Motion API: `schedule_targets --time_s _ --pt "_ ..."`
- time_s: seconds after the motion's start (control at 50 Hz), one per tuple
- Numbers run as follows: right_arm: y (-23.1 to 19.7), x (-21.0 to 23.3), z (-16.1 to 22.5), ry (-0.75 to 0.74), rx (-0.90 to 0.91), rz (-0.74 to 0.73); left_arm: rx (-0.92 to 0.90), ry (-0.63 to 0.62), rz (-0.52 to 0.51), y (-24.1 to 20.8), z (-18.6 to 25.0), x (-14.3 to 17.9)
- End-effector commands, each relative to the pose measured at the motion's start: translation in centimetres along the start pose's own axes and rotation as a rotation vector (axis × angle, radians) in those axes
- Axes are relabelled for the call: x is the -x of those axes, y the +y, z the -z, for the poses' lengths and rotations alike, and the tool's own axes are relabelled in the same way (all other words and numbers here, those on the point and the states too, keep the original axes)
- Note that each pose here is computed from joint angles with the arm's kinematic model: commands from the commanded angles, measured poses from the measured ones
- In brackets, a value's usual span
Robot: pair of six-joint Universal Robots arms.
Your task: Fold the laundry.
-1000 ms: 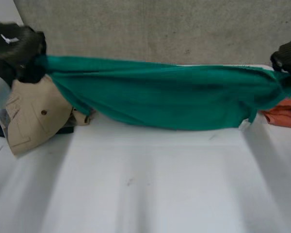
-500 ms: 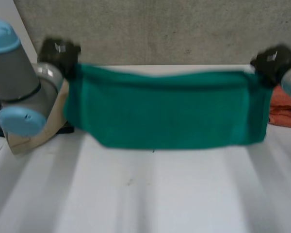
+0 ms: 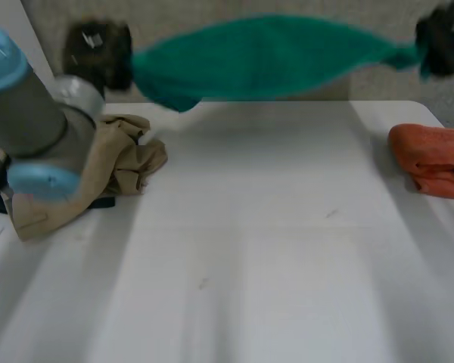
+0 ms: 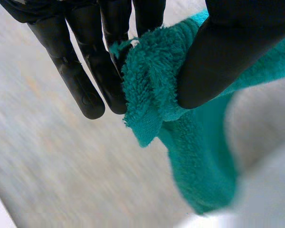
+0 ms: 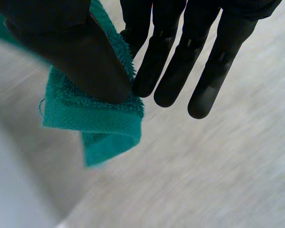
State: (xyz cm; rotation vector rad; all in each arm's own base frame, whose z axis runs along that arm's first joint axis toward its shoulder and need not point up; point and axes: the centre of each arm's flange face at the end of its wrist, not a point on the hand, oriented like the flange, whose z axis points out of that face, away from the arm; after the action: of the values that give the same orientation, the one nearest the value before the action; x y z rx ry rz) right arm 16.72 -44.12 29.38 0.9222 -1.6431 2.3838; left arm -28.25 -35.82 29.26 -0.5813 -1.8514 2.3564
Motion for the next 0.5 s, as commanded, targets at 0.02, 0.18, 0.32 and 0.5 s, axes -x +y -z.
schedule_targets --time_s 0.02,0.18,0.32,0.5 --pt "7.3 5.4 4.3 -0.212 0.302 0.025 0.244 0.094 -0.061 7.5 3.1 -2.7" --pt "11.3 8.7 7.9 -0.384 0.526 0.059 0.483 0.174 -0.138 12.7 7.1 -4.4" --pt "10.5 8.5 9.1 -0.408 0.599 0.015 0.565 0.195 -0.159 13.3 9.3 -4.8" --pt "9.9 7.2 9.3 -0.349 0.635 -0.077 0.523 0.207 -0.206 13.2 9.4 -4.0"
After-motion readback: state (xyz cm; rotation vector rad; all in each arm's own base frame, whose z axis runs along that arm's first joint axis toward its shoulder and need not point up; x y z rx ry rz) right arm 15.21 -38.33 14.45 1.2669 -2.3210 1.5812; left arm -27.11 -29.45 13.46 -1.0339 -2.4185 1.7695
